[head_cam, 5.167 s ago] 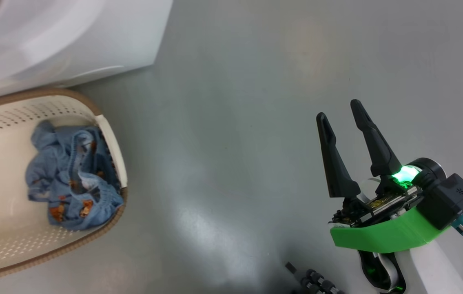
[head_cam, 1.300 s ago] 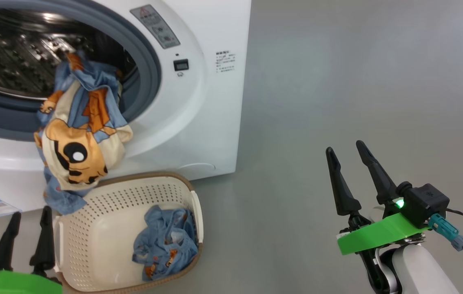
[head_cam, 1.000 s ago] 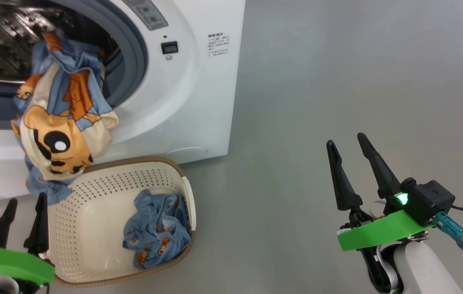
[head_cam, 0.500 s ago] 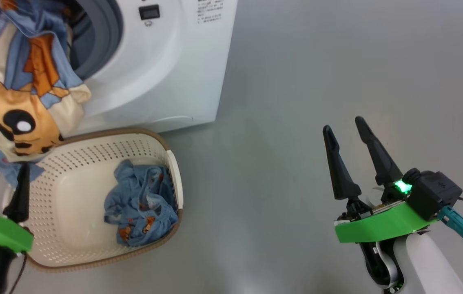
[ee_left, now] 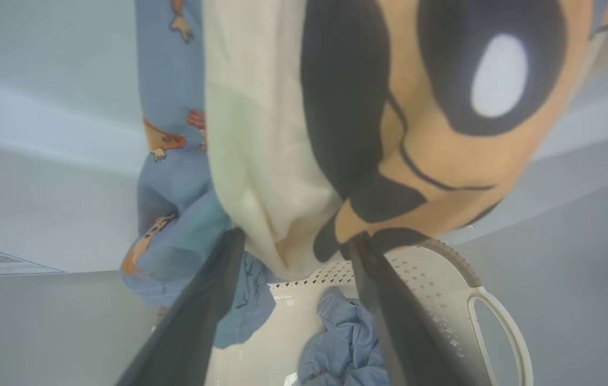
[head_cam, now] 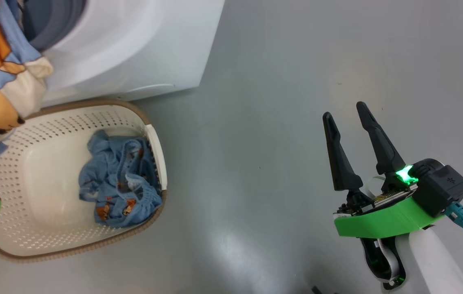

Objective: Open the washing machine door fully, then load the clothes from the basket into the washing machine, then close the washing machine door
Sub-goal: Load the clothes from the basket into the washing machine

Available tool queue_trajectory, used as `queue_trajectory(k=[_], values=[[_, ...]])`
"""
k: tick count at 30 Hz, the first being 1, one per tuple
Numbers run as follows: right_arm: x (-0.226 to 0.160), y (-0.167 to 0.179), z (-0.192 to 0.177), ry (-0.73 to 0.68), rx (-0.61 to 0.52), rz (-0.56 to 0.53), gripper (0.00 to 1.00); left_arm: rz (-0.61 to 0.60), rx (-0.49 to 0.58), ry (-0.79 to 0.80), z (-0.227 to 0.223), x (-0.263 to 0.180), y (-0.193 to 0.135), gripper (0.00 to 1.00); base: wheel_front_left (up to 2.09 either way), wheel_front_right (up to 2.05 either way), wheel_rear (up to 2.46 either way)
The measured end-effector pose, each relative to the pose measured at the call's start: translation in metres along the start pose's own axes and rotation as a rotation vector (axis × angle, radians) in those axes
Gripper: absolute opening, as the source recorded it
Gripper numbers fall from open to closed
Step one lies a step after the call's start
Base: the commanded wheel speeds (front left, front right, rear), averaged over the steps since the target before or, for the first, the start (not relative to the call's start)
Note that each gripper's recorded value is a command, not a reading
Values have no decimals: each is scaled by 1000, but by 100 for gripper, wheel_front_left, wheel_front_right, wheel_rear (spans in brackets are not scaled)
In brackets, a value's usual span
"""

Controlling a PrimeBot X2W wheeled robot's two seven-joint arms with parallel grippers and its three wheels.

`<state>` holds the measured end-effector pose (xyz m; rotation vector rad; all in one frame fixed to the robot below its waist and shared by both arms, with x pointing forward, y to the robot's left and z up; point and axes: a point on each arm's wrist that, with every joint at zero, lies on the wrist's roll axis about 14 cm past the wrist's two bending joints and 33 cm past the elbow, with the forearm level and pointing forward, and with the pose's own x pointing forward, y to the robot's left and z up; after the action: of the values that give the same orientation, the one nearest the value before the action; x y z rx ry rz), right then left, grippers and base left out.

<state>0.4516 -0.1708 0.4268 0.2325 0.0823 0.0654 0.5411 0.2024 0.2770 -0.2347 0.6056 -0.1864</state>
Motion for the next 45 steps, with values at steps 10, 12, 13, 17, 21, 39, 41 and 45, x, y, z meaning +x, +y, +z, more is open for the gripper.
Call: queue_trajectory(k=[10,12,13,17,21,39,41,45], values=[[1,-12,-12,28,-7,-29,100,1,15,-29,15,36,6,100,0,0,0],[1,-14,-13,31,-10,-35,100,-7,12,-30,15,41,3,78,0,0,0],[0,-14,-13,32,-11,-37,100,-11,12,-30,15,43,1,39,0,0,0],[1,-13,-11,25,-9,-35,100,-26,8,-51,23,41,-4,0,0,0,0],[4,-9,-6,9,-6,-21,100,-50,1,-79,33,35,-13,0,0,0,0],[2,7,13,-33,9,19,100,-214,-131,-335,113,-17,-66,0,0,0,0],[2,8,13,-34,10,21,100,-214,-140,-350,119,-18,-65,0,0,0,0],[2,8,8,-21,10,23,100,-218,-176,-382,136,-8,-65,0,0,0,0]])
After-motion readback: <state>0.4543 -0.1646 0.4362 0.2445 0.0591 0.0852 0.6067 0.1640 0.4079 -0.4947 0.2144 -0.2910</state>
